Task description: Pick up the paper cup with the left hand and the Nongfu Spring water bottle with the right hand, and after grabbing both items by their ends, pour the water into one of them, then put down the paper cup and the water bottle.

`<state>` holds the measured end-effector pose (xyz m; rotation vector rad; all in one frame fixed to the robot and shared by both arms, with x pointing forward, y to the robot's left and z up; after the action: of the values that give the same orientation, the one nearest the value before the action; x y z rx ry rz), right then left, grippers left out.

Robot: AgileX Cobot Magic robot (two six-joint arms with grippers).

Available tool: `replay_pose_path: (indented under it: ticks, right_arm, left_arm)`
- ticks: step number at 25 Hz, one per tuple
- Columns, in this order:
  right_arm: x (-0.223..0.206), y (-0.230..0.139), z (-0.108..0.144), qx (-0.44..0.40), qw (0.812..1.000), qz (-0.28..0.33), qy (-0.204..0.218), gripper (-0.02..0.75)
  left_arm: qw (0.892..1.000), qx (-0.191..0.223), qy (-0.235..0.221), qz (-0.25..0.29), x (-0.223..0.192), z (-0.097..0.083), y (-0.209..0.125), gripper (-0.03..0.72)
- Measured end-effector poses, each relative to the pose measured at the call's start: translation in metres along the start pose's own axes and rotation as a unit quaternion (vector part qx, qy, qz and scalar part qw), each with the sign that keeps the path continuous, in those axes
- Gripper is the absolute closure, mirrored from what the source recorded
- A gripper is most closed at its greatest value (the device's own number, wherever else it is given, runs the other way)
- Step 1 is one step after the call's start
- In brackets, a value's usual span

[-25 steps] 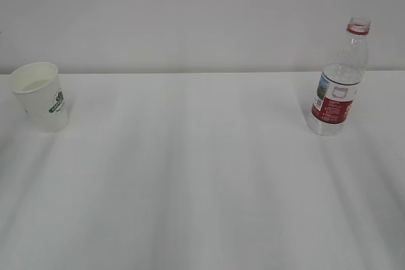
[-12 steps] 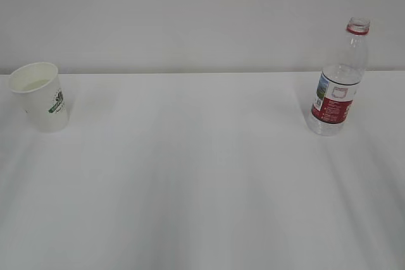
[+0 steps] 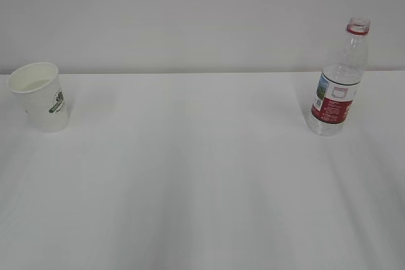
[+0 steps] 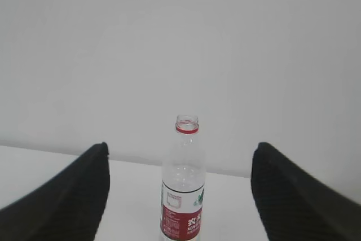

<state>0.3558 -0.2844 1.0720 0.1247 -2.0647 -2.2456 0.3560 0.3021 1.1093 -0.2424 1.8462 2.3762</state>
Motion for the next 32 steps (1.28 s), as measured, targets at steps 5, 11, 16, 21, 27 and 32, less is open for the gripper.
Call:
replay_pose_path:
  ticks: [5, 11, 16, 21, 27, 32]
  right_arm:
    - [0.01, 0.002, 0.0, 0.005, 1.0, 0.01, 0.0, 0.15]
    - [0.02, 0.0, 0.0, 0.008, 1.0, 0.021, 0.0, 0.15]
    - [0.027, -0.001, 0.0, 0.008, 0.999, 0.043, -0.001, 0.15]
    - [0.036, 0.006, 0.001, 0.01, 0.998, 0.065, -0.002, 0.15]
    - [0.046, 0.004, 0.001, 0.01, 0.996, 0.085, -0.002, 0.15]
    - [0.055, 0.0, 0.001, 0.01, 0.995, 0.096, -0.002, 0.15]
  left_arm:
    - [1.0, 0.013, 0.023, 0.017, 0.015, 0.005, -0.001, 0.12]
    - [0.997, 0.042, 0.043, 0.047, 0.028, 0.008, -0.006, 0.138]
    - [0.995, 0.053, 0.039, 0.069, 0.036, 0.007, -0.01, 0.139]
    - [0.993, 0.072, 0.009, 0.095, 0.045, 0.003, -0.016, 0.147]
    - [0.988, 0.072, -0.026, 0.131, 0.053, 0.002, -0.014, 0.151]
    - [0.985, 0.055, -0.024, 0.159, 0.062, 0.012, 0.004, 0.154]
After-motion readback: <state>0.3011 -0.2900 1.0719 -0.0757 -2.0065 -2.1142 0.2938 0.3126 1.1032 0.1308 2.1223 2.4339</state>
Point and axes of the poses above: a point on each arm's last joint axis where the gripper is mounted, x pointing back along that axis away from the gripper, z along the wrist's bending axis when the last joint is at zero, y = z × x, the point moved 2 cm from there along -x, pointing out along that axis toward the gripper, and after that the axes turned 10 degrees about -x, right-handed, at the moved point
